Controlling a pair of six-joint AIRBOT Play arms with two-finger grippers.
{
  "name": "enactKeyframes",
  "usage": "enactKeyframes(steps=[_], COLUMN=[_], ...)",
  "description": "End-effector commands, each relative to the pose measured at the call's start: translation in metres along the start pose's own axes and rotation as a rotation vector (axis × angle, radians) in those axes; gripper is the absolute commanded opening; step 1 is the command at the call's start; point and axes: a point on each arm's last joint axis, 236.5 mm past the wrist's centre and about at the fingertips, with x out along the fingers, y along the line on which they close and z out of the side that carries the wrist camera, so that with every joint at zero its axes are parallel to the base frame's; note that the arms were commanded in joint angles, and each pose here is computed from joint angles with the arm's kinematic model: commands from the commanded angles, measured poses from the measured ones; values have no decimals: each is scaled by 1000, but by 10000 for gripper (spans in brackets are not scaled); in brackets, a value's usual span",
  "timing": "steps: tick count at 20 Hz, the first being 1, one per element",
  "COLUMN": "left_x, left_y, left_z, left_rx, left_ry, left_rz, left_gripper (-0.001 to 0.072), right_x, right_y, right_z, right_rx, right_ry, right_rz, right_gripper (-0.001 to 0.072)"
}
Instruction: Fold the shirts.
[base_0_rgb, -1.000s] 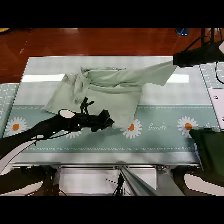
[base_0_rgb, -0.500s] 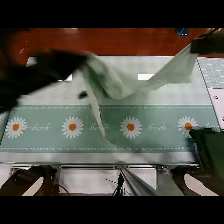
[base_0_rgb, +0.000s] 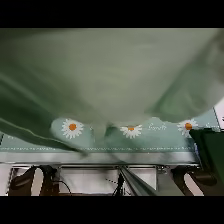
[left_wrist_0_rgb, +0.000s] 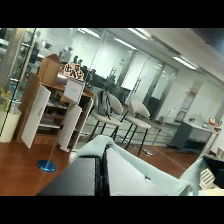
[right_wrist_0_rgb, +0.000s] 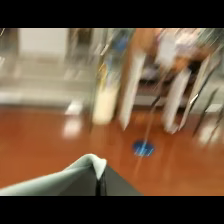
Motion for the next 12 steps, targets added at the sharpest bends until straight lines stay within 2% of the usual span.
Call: enactKeyframes(steps=[1,8,12], left_x=[-5,-12,-11], left_y=[-23,-48,-47], left_z=[-5,-10,16], left_rx=[-50,-209,-193], left_ry=[31,82,-28], left_rz=[-15,-132,-145], left_gripper=[25,25,25], right_x=[-60,-91,-93], right_y=[-32,-40,-42], right_z=[39,81,119], right_rx=[0,84,91], right_ry=[-144,-292,-365], right_rz=[-94,-93,-93], right_gripper=[28,28,28])
